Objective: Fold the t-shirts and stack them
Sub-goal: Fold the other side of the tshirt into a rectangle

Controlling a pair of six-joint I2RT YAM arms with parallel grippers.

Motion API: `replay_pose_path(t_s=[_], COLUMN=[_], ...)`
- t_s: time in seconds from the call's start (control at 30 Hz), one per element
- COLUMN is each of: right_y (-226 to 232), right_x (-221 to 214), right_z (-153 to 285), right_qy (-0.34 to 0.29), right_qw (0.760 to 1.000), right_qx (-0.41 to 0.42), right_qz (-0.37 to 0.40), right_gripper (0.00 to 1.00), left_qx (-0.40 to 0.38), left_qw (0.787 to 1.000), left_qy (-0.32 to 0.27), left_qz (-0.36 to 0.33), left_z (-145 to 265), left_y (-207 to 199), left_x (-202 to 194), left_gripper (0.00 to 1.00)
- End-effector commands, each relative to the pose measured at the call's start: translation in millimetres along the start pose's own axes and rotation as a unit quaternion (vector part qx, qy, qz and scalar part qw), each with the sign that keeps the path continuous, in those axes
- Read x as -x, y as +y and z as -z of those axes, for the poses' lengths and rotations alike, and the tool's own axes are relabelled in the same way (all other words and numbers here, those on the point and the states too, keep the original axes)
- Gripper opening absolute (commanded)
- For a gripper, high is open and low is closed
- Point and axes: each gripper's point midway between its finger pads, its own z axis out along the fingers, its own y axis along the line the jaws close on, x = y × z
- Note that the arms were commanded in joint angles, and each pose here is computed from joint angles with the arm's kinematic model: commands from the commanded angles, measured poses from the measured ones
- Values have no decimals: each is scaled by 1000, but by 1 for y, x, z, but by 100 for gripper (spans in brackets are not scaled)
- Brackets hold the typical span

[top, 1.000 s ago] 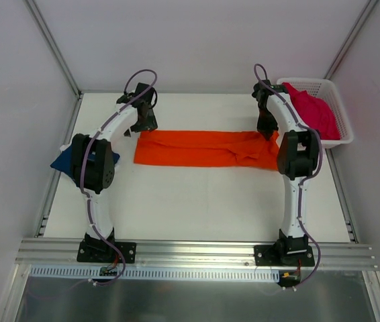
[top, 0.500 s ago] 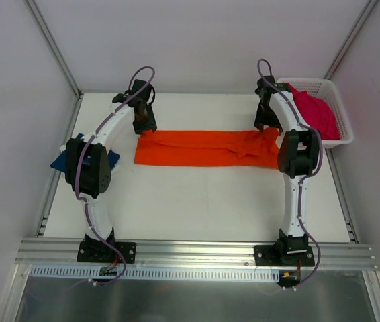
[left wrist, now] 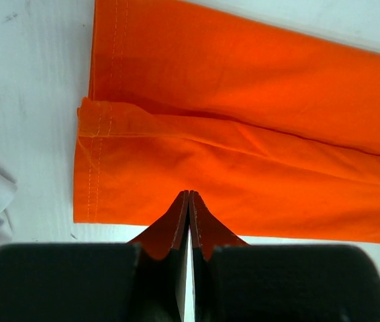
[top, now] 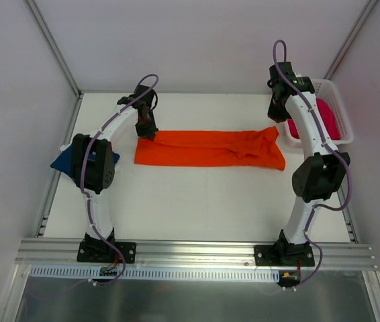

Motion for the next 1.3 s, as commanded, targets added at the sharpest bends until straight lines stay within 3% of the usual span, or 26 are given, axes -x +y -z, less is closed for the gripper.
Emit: replay_pose_path(t_s=[0.0, 0.17, 0.47, 1.27], right_y=[5, 23, 45, 40], right_x=[-52, -88, -115, -143], right_z=[-25, -47, -68, -112], right_qy=[100, 169, 223, 279], right_qw=[995, 985, 974, 958], right_qx=[-8, 11, 25, -42], right_qz=[26, 26, 34, 54], right_gripper=[0, 0, 0, 1], left_qx=[-1, 15, 61, 79], left_qw=[1000, 999, 995, 985], left_qy=[24, 43, 82, 149], left_qz=[-8, -12, -15, -24], left_z=[-8, -19, -46, -67], left_y=[2, 8, 25, 41], left_x=[-7, -14, -31, -67], left_gripper=[0, 0, 0, 0])
